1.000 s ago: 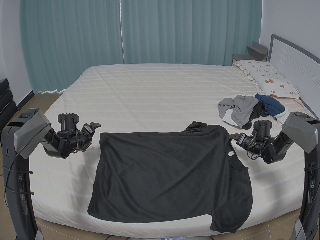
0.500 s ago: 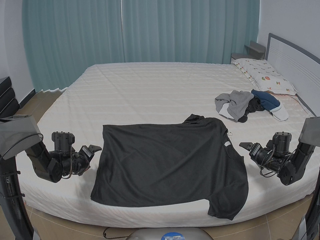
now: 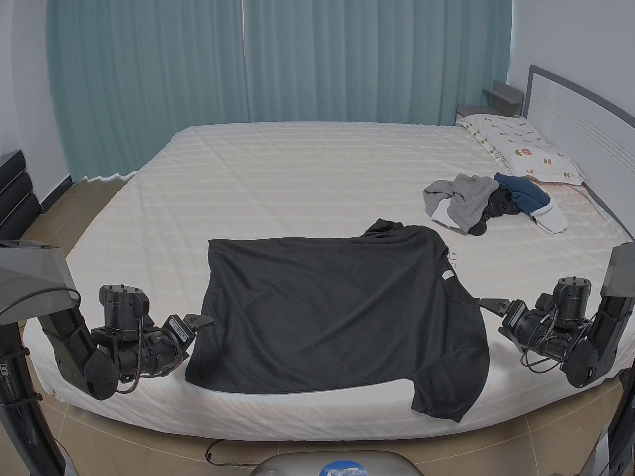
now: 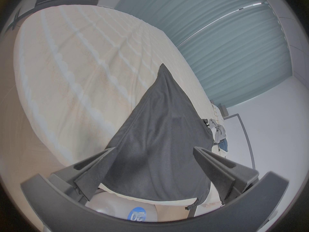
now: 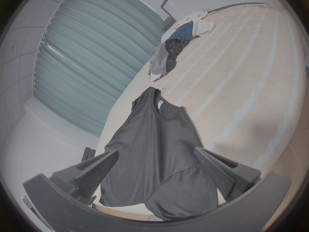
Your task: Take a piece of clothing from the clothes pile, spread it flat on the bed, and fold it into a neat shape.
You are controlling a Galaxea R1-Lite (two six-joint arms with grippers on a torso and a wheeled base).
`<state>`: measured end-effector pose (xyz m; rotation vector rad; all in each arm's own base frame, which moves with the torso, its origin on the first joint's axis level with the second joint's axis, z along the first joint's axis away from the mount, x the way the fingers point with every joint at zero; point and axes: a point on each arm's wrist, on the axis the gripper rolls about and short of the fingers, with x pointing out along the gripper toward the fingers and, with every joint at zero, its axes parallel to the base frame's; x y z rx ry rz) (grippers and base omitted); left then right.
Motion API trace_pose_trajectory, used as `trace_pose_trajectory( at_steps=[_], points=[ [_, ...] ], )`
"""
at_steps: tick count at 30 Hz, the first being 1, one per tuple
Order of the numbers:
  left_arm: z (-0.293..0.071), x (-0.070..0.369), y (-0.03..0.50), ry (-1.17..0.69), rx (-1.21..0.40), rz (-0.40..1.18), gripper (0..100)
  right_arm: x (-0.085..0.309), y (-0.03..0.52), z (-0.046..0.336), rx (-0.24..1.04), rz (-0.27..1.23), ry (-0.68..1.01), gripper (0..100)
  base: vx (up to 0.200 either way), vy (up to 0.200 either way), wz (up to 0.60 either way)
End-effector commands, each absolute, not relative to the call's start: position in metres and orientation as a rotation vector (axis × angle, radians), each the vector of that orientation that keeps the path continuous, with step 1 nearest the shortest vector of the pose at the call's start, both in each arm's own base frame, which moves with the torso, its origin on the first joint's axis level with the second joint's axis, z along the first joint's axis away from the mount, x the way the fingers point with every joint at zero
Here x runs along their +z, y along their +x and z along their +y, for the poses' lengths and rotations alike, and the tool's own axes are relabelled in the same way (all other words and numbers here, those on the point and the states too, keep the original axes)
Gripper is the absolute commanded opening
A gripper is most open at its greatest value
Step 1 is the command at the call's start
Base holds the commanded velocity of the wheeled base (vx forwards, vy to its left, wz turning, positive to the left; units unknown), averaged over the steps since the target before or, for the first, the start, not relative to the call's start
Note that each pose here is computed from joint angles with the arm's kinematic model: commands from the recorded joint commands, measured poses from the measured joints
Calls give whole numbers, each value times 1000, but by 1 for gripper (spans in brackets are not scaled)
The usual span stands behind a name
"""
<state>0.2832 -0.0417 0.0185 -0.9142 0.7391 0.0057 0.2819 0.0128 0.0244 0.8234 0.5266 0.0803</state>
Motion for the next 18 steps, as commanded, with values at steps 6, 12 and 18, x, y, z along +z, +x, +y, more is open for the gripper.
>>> trace_pose_trajectory(
  at_steps=[6, 12, 18],
  points=[
    [-42, 19, 269, -882, 9, 758, 100, 11, 280, 13, 61, 577, 826, 100, 0, -133, 0],
    [-38, 21, 253, -736, -6, 765, 100, 9, 281, 13, 57, 585, 824, 100, 0, 0, 0],
    [-31, 15, 243, -642, 53, 817, 100, 6, 279, 15, 58, 601, 820, 100, 0, 0, 0]
  ],
)
